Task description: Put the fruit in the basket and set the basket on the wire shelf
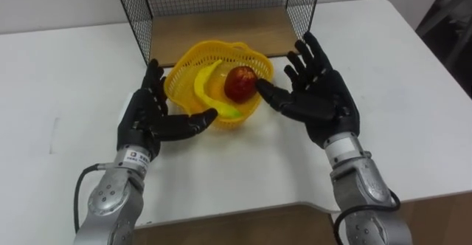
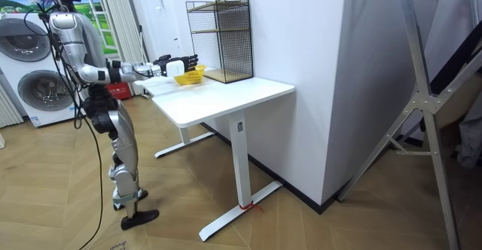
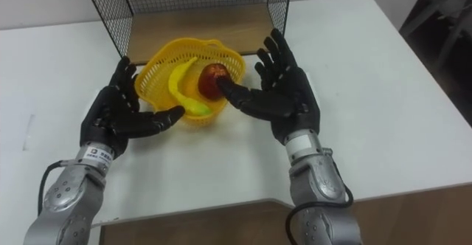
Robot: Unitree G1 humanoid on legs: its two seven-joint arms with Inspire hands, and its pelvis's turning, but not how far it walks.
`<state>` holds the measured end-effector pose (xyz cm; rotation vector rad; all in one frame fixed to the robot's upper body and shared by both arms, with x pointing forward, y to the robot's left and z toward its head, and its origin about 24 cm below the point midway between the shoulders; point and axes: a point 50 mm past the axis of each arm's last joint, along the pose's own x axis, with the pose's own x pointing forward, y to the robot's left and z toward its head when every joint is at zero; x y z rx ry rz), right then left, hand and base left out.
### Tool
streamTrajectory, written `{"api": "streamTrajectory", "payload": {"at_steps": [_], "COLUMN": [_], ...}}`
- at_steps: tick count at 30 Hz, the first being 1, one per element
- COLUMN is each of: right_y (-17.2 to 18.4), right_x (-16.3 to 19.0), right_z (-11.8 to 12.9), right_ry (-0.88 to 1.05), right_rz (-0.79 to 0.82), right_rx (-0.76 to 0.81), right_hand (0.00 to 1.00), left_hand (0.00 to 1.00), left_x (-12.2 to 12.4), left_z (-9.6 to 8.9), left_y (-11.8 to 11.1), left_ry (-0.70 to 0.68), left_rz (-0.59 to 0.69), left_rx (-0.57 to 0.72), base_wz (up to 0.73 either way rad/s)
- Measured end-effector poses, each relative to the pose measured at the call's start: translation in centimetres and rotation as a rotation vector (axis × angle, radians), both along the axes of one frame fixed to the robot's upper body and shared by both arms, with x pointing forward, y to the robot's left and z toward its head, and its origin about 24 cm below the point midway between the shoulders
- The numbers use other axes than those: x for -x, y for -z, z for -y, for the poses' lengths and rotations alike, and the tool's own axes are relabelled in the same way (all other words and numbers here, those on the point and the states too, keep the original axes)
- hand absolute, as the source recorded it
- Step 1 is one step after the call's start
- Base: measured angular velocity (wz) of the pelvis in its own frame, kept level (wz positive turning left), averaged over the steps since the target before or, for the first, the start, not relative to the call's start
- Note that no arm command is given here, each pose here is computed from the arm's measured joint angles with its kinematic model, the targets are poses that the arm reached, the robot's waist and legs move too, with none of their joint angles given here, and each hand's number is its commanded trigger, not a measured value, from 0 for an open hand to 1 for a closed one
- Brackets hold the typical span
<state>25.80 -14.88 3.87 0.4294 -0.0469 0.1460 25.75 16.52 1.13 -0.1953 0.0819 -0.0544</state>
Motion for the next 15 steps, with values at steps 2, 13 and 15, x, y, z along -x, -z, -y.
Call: {"api": "streamTrajectory", "payload": {"at_steps": [2,13,15], "right_y": [0.1,2.2,2.5], "right_x": [0.0,0.2,0.3], "right_z": [0.0,0.6,0.6], "right_ry": [0.0,0.018,0.019], "right_rz": [-0.005,-0.096,-0.11], "right_rx": [0.004,0.023,0.023], "right_hand": [0.0,0.0,0.0], "left_hand": [0.0,0.0,0.0], "left_x": [0.0,-0.4,-0.7], "left_z": [0.0,-0.1,-0.1], "left_y": [0.2,0.3,0.2], "left_ry": [0.0,-0.004,-0.001], "left_rz": [-0.007,-0.02,-0.014], "left_rx": [0.0,-0.001,-0.002], "base_wz": [0.0,0.0,0.0]}}
